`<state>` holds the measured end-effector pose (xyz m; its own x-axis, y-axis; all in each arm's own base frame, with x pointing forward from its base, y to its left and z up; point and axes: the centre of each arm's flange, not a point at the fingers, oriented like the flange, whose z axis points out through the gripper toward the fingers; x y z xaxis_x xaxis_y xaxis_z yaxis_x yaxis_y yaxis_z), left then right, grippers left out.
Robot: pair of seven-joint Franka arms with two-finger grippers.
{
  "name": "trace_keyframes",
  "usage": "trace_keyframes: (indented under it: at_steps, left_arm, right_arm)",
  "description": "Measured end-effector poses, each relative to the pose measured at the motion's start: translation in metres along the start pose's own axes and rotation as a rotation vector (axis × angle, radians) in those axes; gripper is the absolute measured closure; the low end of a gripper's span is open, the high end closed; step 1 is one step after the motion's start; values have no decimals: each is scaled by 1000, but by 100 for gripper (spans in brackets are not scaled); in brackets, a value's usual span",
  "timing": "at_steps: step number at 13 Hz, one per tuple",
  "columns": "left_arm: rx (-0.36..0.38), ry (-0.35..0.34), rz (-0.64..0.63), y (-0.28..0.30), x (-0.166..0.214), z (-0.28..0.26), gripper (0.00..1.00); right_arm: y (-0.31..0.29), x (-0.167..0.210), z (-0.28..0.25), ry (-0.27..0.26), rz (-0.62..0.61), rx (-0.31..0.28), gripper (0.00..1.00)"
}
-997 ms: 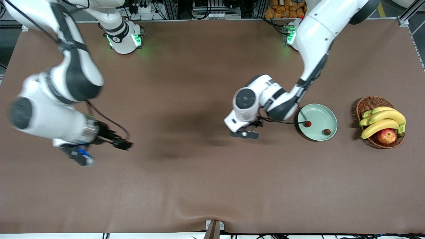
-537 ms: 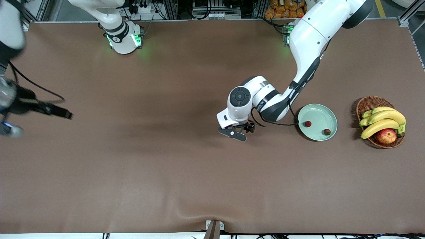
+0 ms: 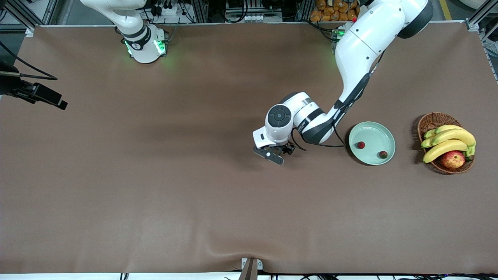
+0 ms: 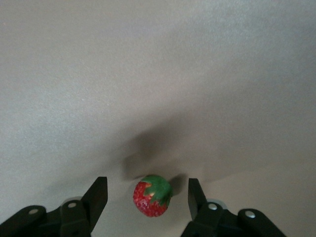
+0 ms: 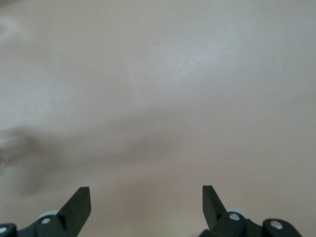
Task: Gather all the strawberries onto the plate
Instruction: 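Grasp the middle strawberry with the left gripper while the right gripper retracts, then carry the strawberry onto the plate with the left gripper and release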
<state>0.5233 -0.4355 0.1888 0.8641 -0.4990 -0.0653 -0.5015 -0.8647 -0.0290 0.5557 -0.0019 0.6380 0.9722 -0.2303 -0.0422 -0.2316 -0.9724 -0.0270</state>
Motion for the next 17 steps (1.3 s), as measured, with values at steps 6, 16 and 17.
trace_keyframes:
  at_steps: [6, 16, 17]
  left_arm:
    - [-1, -7, 8, 2, -3, 3, 31]
    - [6, -11, -20, -18, 1, -4, 67]
    - [8, -15, -50, -37, 5, -17, 67]
  right_arm:
    - [-9, -1, -13, 36, -60, 3, 0]
    - [-12, -4, -16, 63, -85, -22, 0]
    - [-13, -4, -16, 64, -88, -22, 0]
